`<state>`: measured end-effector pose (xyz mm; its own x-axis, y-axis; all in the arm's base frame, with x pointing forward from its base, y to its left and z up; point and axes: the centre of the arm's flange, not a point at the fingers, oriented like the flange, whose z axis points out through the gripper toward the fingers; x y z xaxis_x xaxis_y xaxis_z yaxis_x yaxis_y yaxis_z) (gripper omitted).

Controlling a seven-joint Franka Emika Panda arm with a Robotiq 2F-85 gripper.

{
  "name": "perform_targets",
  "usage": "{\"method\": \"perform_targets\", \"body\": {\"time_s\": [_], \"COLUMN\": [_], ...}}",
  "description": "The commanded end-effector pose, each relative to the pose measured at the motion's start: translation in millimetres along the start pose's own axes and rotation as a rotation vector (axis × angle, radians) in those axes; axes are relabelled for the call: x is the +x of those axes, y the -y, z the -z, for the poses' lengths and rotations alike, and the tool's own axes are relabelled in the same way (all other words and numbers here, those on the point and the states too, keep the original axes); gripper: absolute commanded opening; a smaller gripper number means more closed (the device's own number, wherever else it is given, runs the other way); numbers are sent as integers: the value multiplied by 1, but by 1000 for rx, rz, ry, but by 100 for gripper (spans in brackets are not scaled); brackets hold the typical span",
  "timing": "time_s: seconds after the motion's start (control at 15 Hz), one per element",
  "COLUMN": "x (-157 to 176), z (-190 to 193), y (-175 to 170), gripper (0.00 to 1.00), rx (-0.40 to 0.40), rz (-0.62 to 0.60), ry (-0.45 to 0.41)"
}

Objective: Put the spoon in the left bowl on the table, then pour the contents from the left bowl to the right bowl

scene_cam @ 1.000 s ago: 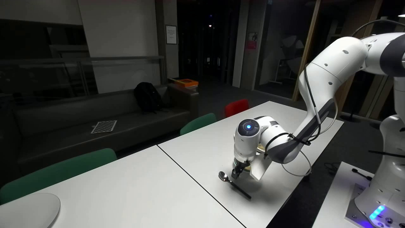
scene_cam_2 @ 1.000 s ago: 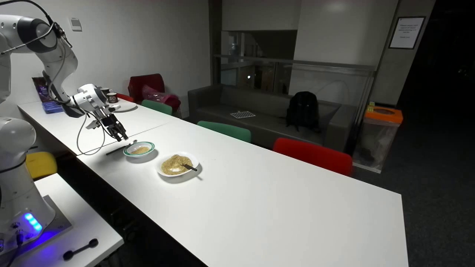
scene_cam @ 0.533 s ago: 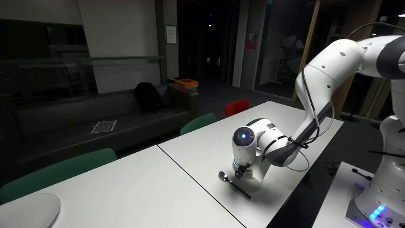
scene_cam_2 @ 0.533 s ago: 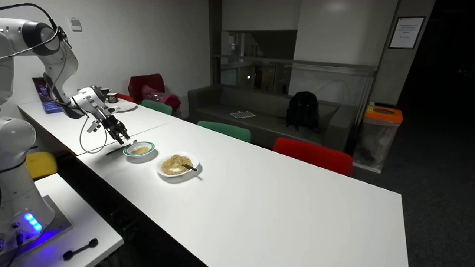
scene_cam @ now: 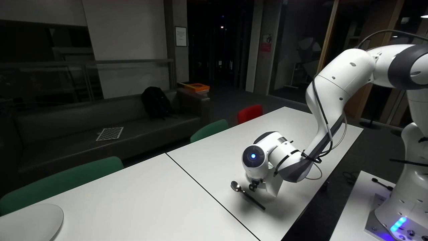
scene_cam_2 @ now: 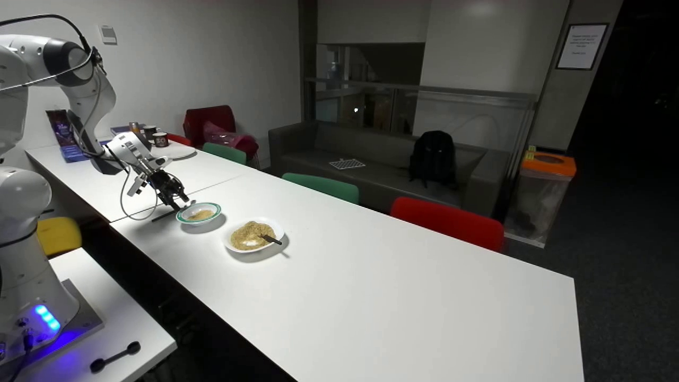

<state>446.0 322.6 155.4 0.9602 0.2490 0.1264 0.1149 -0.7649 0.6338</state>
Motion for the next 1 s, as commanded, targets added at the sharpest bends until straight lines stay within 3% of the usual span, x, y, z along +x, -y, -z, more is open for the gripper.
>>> {"method": "perform_targets", "body": {"time_s": [0.0,0.67,0.8,0.87,0.93], "x": [8,13,13,14,14], "z": [-6,-14,-13,-13,-13], "y": [3,13,14,15,16], "gripper": [100,98,86,67,60], "rx": [-72,-154,-161,-166,-169], "rz": [16,56,56,56,56], "ry": [-24,-40,-36,-33,-31]}}
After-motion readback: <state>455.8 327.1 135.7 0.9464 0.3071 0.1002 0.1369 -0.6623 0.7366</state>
